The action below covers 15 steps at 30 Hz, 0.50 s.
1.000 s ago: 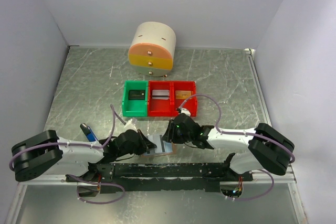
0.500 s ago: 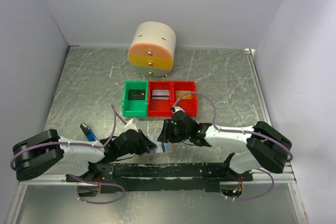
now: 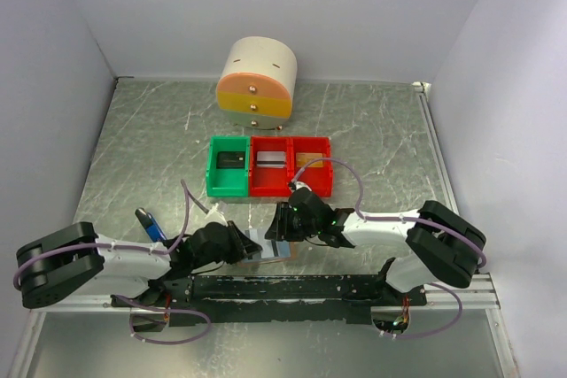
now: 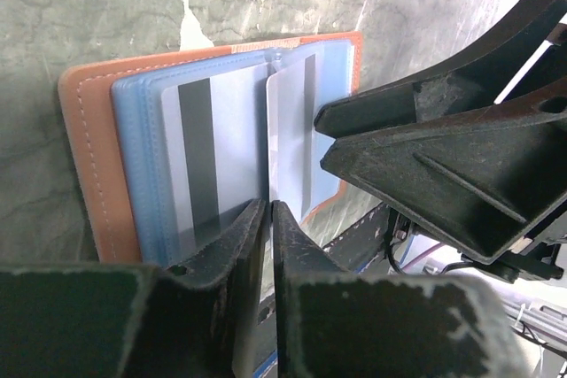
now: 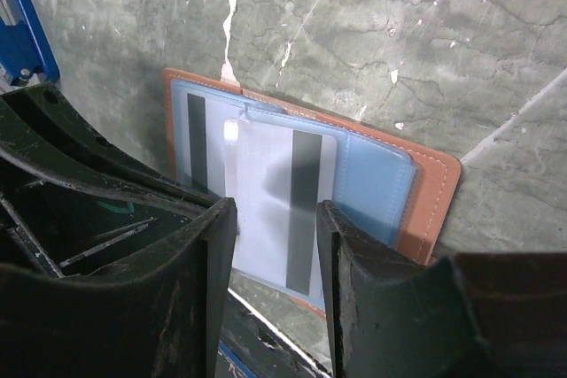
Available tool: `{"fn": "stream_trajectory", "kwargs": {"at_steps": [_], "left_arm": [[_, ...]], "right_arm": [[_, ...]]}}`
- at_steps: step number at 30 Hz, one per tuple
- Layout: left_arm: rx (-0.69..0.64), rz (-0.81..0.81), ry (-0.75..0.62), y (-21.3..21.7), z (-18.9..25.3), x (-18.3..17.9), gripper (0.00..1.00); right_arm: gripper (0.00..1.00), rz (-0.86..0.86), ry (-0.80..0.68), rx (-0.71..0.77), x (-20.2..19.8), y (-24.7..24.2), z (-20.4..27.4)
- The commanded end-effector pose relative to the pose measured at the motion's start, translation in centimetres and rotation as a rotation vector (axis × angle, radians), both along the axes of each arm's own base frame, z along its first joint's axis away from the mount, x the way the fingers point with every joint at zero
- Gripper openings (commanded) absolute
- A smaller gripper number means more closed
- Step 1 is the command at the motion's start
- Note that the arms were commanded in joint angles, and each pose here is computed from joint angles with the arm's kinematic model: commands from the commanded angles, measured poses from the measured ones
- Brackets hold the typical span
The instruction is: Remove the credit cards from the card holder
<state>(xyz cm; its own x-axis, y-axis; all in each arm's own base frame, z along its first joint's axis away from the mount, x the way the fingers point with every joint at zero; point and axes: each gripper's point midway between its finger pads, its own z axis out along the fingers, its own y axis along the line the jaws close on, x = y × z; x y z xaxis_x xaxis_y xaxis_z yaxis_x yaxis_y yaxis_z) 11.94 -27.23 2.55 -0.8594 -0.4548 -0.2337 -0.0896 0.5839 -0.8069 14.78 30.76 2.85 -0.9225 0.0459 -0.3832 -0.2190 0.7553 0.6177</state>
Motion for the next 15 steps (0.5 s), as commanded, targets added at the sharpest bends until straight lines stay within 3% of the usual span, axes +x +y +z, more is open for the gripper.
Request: {"fn": "stream_trajectory", "kwargs": {"at_steps": [1,7,10,15], "left_arm": [[-0.05,-0.011,-0.013,-0.8,0.8,0.0,0.19],[-0.071,-0.029,0.003,-1.5,0.5,-0.2,0.15],[-0.108,-0.028,0.001,-1.7,0.8,-0.3,0.08],[-0.081,-0.016,0.017,-1.2,0.3,-0.3,0.07]], "right_arm": [[0.42,0.017,0.056,-0.065,-1.3,-1.4,-2.1],[0.42,0.021,0.056,-0.055,-1.3,-1.2,-2.0],[0.42,0.013,0.055,-0.065,-1.3,-1.4,-2.1],[0.43,-0.027,0.043,-0.125,-0.8,-2.5,-2.7]]}}
